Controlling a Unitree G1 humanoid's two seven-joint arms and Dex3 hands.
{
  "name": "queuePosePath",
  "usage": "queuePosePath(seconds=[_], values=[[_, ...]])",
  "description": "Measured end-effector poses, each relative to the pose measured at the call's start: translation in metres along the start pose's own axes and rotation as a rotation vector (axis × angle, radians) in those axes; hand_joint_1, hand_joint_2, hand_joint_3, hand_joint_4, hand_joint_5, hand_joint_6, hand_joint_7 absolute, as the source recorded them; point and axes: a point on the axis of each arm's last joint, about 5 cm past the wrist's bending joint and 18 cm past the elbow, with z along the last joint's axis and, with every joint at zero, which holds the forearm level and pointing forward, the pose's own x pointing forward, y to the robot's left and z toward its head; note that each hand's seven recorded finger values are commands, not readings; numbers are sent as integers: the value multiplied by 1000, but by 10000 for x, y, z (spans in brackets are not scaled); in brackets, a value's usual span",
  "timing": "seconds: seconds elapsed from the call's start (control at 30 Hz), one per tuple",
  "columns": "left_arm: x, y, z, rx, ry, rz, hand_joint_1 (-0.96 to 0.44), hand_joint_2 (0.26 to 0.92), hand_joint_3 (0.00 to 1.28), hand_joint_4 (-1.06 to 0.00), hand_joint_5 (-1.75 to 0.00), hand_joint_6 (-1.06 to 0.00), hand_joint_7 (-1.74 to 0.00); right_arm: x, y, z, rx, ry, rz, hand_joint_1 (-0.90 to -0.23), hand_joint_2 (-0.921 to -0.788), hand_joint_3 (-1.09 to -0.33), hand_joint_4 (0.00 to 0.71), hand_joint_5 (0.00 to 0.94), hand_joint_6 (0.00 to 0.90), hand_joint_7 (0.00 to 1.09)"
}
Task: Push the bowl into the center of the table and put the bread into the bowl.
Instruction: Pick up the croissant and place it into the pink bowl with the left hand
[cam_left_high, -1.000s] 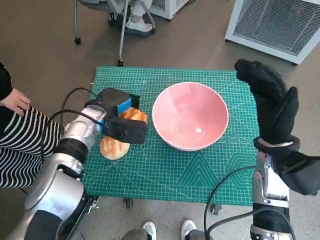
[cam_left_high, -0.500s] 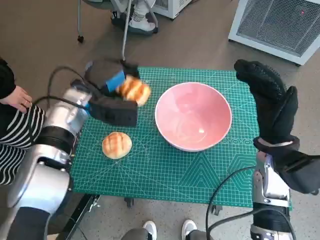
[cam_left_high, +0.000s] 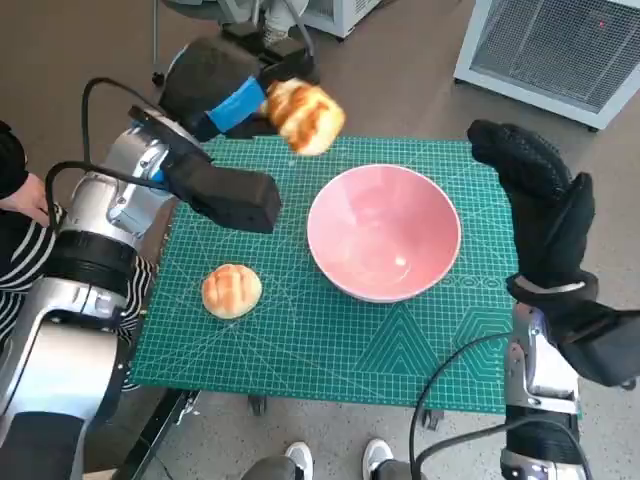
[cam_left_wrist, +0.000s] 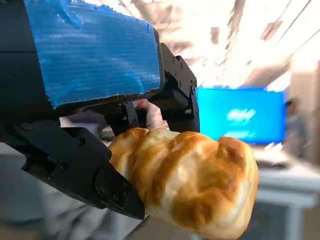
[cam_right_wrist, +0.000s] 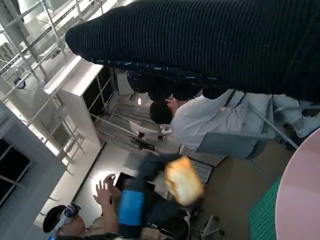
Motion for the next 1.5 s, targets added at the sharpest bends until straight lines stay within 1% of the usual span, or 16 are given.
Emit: queuePosePath(seconds=[0.17, 0.3, 0.43, 0.57, 0.8, 0.9, 0.93, 1.0, 1.1, 1.23, 1.43, 1.5], values=[[21, -64, 81, -25, -39, -17, 0, 917, 8, -805, -987, -656, -1175, -1, -3, 1, 1, -1, -2, -747, -921, -807, 169, 1, 75, 478], [35, -158, 158, -50, -70, -53, 0, 920, 24, -766, -1008, -646, -1207, -6, -5, 2, 4, -2, -4, -750, -921, -806, 169, 1, 76, 478], [48, -248, 233, -66, -105, -86, -1, 920, 32, -754, -1012, -641, -1220, -10, -8, 6, 5, -4, -6, -750, -921, -806, 169, 1, 79, 480], [63, -372, 313, -69, -133, -137, -1, 920, 51, -729, -1036, -620, -1247, -26, -11, 17, 2, -7, -6, -750, -921, -807, 168, 0, 79, 480], [53, -617, 429, -67, -156, -240, -1, 921, 72, -715, -1061, -584, -1274, -77, -23, 16, -2, 3, -11, -750, -921, -806, 168, 0, 78, 481], [42, -718, 476, -63, -163, -281, -1, 920, 77, -714, -1073, -574, -1274, -90, -31, 17, -4, 5, -15, -750, -921, -807, 168, 0, 77, 481], [39, -749, 494, -61, -166, -295, -1, 921, 75, -720, -1098, -573, -1244, -91, -34, 18, -5, 5, -16, -750, -921, -807, 168, 0, 76, 480], [34, -807, 525, -60, -166, -320, -1, 920, 73, -726, -1137, -576, -1196, -94, -39, 20, -7, 5, -18, -749, -921, -807, 168, 0, 75, 480], [38, -905, 597, -50, -167, -364, -1, 920, 78, -726, -1170, -569, -1171, -99, -44, 26, -9, 3, -20, -748, -921, -808, 169, 1, 74, 480], [35, -1021, 686, -48, -162, -419, -1, 921, 100, -702, -1195, -541, -1199, -106, -42, 40, -12, -2, -22, -742, -921, -809, 169, 1, 72, 480], [27, -1149, 775, -58, -119, -527, -1, 921, 164, -621, -1285, -476, -1261, -128, -37, 57, -16, -6, -28, -740, -921, -810, 170, 1, 70, 479], [27, -1168, 785, -67, -96, -561, -2, 921, 200, -589, -1315, -426, -1313, -132, -34, 61, -16, -7, -31, -740, -921, -810, 171, 1, 70, 480]])
